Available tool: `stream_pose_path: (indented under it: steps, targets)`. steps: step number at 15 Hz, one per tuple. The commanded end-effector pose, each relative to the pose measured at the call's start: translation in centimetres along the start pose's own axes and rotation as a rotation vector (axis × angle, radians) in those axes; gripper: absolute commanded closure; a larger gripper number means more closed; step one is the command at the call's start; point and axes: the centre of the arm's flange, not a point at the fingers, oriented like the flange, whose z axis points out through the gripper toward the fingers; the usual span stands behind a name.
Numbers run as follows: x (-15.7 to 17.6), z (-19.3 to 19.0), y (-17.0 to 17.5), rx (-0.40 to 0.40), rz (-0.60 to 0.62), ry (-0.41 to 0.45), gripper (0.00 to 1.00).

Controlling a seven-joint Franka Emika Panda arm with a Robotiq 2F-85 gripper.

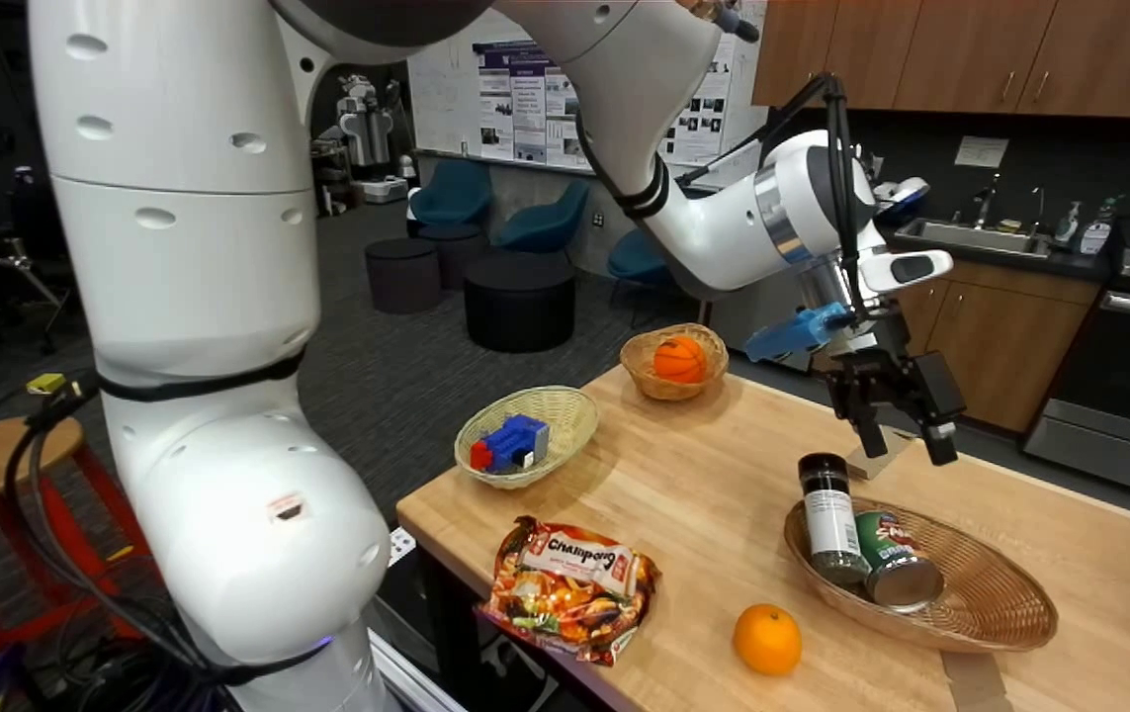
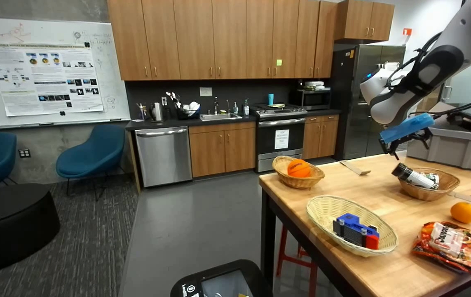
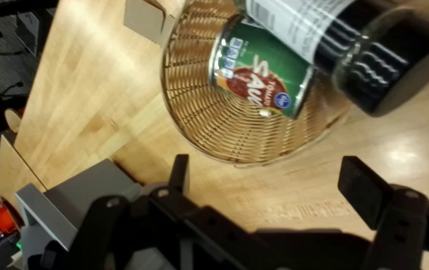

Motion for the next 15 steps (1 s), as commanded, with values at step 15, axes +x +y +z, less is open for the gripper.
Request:
stream_pose_path:
  steps: [15]
  targets:
    - [-11.7, -11.3, -12.4, 0.353, -0.389, 0.139, 0.0]
